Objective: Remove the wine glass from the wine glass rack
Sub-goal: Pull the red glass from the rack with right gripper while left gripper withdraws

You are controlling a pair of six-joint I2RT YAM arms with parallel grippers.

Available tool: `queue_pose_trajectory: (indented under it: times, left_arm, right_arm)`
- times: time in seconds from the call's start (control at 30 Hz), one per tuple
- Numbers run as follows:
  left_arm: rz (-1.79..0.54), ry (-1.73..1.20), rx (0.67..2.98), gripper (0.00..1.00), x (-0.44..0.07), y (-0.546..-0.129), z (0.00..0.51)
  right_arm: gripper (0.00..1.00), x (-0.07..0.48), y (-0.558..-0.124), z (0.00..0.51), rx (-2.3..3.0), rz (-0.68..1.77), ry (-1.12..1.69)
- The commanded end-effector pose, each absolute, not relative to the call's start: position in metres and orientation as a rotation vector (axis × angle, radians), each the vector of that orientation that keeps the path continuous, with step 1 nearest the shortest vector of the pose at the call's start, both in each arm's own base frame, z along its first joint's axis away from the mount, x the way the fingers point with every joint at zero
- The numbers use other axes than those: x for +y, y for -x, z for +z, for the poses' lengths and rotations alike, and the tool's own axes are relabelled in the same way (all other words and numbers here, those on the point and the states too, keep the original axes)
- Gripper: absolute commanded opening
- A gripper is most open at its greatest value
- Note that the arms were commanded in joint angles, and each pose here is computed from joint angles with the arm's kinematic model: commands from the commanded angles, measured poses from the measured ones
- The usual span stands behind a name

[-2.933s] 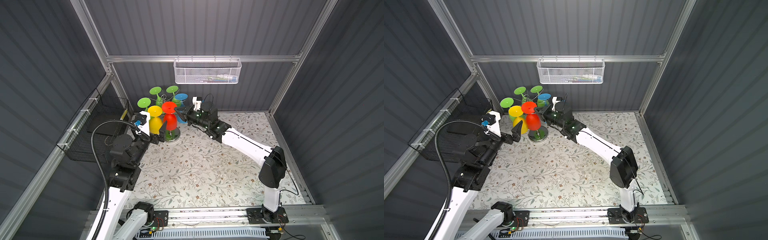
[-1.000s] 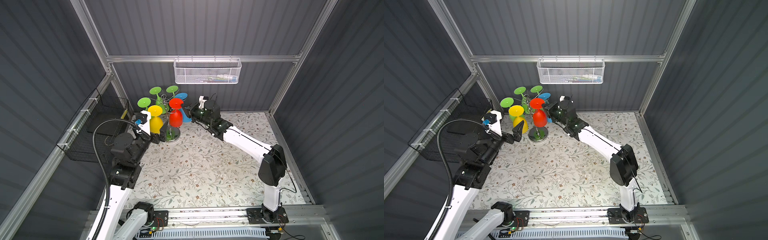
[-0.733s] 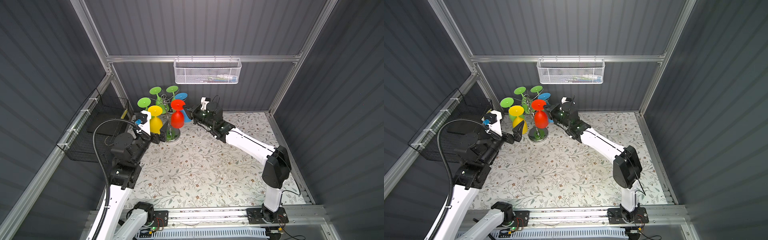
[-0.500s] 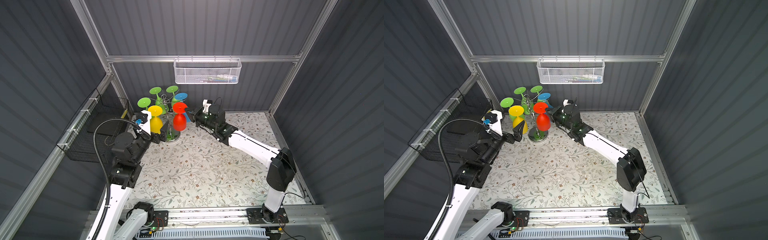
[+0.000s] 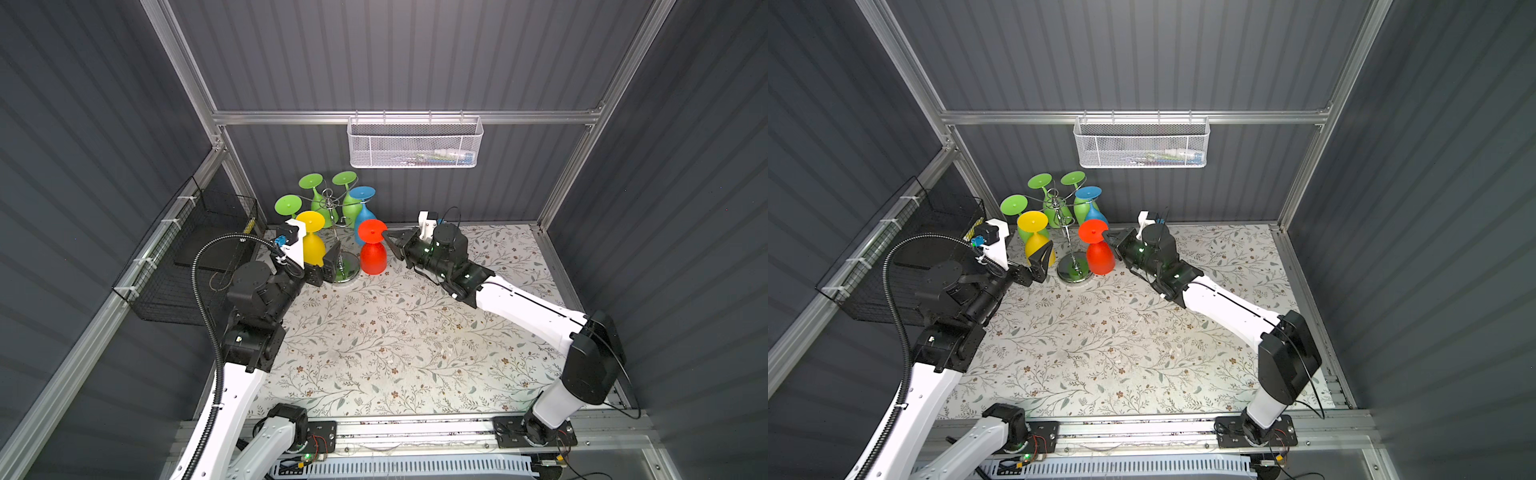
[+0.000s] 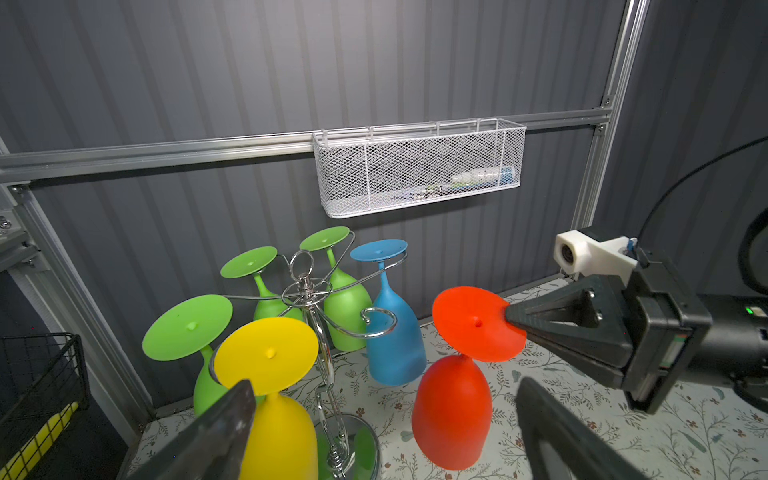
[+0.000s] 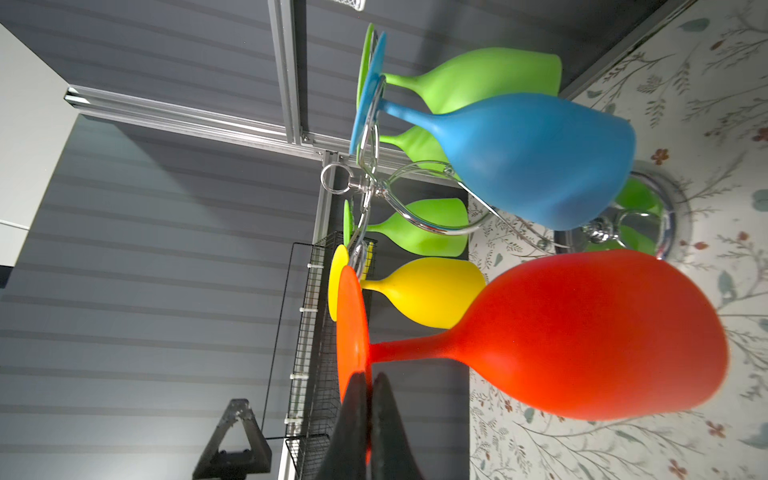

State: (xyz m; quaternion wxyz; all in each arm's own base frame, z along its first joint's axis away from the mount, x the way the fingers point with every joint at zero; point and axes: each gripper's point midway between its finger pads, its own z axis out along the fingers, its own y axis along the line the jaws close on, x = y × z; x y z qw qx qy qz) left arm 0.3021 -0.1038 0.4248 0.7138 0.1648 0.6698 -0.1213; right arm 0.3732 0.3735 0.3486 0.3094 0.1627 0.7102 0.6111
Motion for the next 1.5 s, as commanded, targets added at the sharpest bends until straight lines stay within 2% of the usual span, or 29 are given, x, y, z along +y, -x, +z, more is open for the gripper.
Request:
queue_pose_trajectory:
  times: [0.0, 0.23, 0.5, 0.9, 1.17, 1.3, 1.47]
  left_arm:
    - [-0.300, -0.358, 1.471, 0.98, -0.106, -0.303, 0.428]
    - [-0.341, -0.356, 1.485, 0.98, -0.111, -0.306, 0.426]
    - [-0.454, -0.338, 1.528, 0.98, -0.125, -0.319, 0.422]
    - [-0.641, -0.323, 1.714, 0.91, -0.197, -0.313, 0.418]
    - [-0.863, -0.015, 1.996, 0.88, -0.203, -0.310, 0.365]
    - [-0.986, 0.099, 2.093, 0.79, -0.218, -0.303, 0.341]
    - [-1.080, 0.165, 2.201, 0.74, -0.254, -0.294, 0.317]
  right_arm:
    - [0.00, 0.364, -0.360, 0.362, 1.829, 1.587, -0.323]
    - [0.00, 0.332, -0.330, 0.350, 1.822, 1.435, -0.184]
    - [0.00, 0.303, -0.295, 0.318, 1.793, 1.190, 0.132]
    - [0.00, 0.266, -0.259, 0.292, 1.685, 0.803, 0.506]
    - [0.00, 0.253, -0.258, 0.262, 1.633, 0.545, 0.650]
    - [0.00, 0.247, -0.255, 0.260, 1.549, 0.443, 0.675]
    - [0.00, 0.243, -0.253, 0.254, 1.493, 0.359, 0.700]
